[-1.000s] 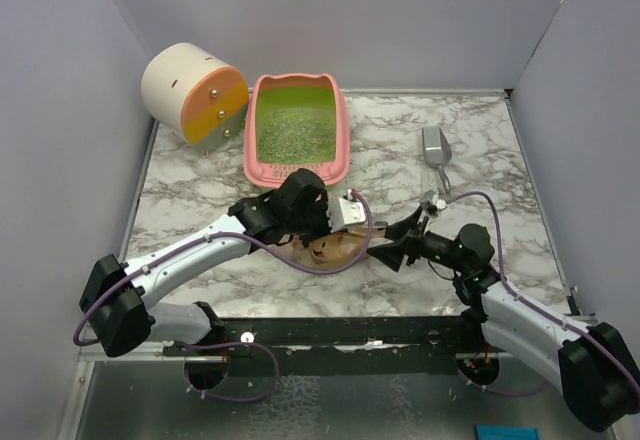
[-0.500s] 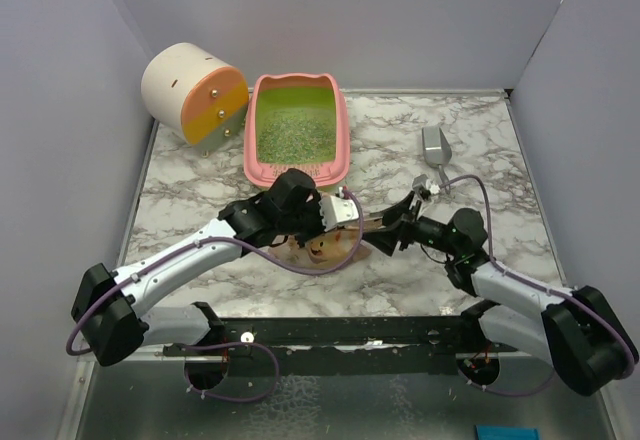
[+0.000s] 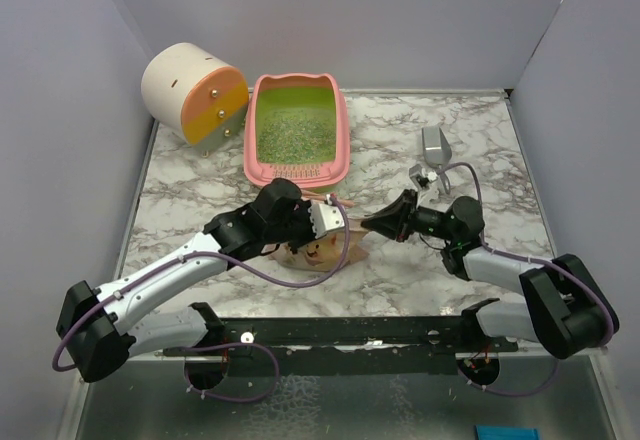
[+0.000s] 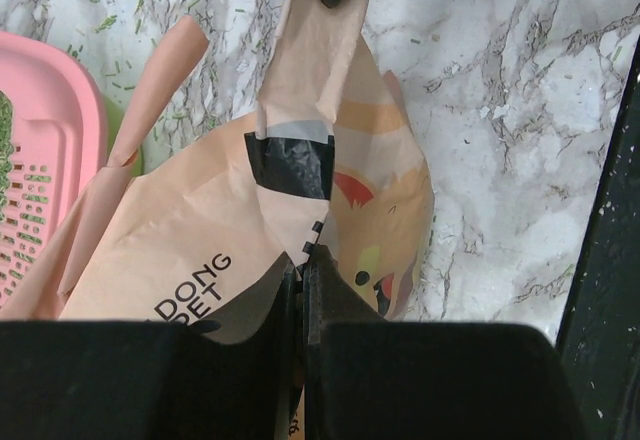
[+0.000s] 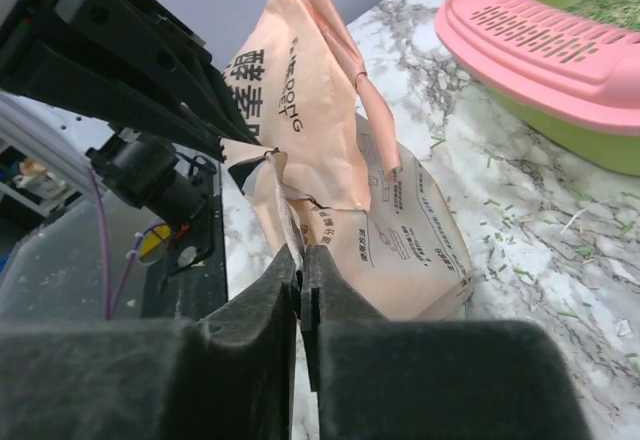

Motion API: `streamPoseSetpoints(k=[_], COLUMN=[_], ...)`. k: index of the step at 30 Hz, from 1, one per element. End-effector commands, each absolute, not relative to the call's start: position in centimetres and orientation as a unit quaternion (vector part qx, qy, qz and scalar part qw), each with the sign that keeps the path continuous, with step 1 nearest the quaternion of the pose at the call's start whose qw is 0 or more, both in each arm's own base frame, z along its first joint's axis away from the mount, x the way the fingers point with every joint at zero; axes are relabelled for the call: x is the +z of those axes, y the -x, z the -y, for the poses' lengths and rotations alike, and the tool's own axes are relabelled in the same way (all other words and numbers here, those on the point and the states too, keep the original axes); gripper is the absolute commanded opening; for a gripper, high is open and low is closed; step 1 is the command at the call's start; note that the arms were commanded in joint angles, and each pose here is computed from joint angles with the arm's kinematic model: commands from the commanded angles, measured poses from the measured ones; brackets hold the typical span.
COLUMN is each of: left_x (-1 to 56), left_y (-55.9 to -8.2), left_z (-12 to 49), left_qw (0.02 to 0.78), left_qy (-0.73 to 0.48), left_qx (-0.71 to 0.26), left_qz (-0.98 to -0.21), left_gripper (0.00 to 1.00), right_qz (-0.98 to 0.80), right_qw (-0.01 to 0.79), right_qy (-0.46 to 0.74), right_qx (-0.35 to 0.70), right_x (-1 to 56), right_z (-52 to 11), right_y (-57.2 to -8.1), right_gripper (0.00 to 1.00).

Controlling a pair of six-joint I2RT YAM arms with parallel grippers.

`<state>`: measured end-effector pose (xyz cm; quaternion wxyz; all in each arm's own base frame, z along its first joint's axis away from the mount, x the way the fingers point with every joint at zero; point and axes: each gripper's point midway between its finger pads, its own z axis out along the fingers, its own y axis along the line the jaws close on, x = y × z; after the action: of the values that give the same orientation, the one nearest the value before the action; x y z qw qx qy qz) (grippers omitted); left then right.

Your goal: Fill the litter box with clean litter

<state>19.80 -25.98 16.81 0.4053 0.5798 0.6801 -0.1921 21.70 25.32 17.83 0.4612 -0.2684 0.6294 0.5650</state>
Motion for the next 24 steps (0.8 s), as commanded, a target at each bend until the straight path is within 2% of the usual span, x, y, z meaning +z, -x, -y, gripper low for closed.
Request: streamPoseSetpoints(k=[1, 6, 12, 17, 24], left_x=[21.6, 21.7, 22.2, 22.5, 22.8], left_y=[-22.1, -22.5, -23.6, -23.7, -22.7], left_z=[26.6, 26.3, 24.7, 23.6, 24.3], left_qw=[0.506, 0.516, 0.536, 0.543, 0.543], left_qy=[-0.542, -0.54, -0.535, -0.543, -0.559], left_qx=[-0.183, -0.171, -0.116, -0.089, -0.113], left_qz=[-0.646, -0.643, -0.643, -0.634, -0.616], left_gripper=[0.0, 0.0, 0.0, 0.0, 0.01], right_qz=[-0.583, -0.637, -0.738, -0.754, -0.735], right_qw=[0.439, 0.339, 0.164, 0.105, 0.087], right_qy=[0.307, 0.272, 0.084, -0.017, -0.013], right_qx=[0.611, 0.636, 0.65, 0.649, 0.672], right_x=[20.7, 20.2, 16.4, 13.5, 13.8], right_z=[-25.4, -25.6, -23.8, -22.2, -22.3], right_y=[-19.9, -20.3, -20.7, -20.1, -19.7], right_gripper=[0.01, 0.01, 0.01, 0.01, 0.01])
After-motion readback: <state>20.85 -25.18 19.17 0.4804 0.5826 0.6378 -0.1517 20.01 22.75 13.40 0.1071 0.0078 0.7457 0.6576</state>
